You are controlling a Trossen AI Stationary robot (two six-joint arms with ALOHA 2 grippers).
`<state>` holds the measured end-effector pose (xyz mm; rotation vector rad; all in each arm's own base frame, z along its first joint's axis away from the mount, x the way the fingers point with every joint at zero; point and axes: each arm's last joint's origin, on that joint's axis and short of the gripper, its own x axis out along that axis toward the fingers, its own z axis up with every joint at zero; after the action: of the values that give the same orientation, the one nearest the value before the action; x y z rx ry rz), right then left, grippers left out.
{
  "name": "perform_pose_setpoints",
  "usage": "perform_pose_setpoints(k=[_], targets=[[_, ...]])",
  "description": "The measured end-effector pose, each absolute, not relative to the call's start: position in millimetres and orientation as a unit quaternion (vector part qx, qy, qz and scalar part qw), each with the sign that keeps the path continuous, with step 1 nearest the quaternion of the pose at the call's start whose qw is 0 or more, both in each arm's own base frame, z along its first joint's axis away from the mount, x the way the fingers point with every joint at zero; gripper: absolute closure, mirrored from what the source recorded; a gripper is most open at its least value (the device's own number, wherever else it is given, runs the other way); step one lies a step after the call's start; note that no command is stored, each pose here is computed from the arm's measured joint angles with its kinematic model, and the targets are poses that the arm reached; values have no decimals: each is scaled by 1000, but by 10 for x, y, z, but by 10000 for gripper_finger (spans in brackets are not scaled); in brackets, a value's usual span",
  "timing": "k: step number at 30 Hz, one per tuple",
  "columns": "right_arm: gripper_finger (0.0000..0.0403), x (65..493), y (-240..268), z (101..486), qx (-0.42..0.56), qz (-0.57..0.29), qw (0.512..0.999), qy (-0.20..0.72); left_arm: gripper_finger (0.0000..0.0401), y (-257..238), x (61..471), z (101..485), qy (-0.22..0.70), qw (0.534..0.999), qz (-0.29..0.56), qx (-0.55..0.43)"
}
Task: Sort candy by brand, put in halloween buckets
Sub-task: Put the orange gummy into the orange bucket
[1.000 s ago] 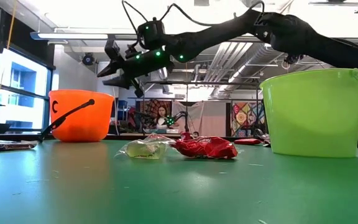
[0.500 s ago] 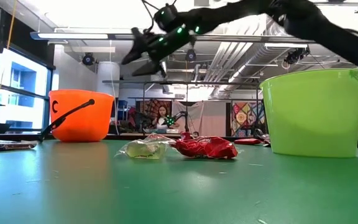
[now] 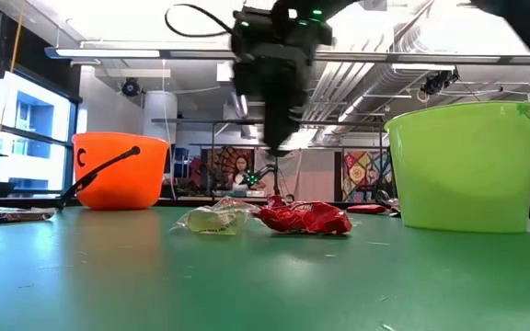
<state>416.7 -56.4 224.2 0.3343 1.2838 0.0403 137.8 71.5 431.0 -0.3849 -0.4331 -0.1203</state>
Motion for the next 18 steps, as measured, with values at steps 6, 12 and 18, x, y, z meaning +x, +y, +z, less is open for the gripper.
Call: perform_pose_setpoints(k=[6, 12, 18], targets=[[140, 3892, -317, 2269, 287, -112, 745, 591, 255, 716, 1379, 4306, -212, 960, -55, -176], [140, 4054, -96, 2079, 320, -153, 726, 589, 255, 728, 1398, 4268, -194, 962, -48, -184], [140, 4175, -141, 1754, 318, -212, 702, 600, 255, 734, 1405, 4250, -186, 963, -44, -190]])
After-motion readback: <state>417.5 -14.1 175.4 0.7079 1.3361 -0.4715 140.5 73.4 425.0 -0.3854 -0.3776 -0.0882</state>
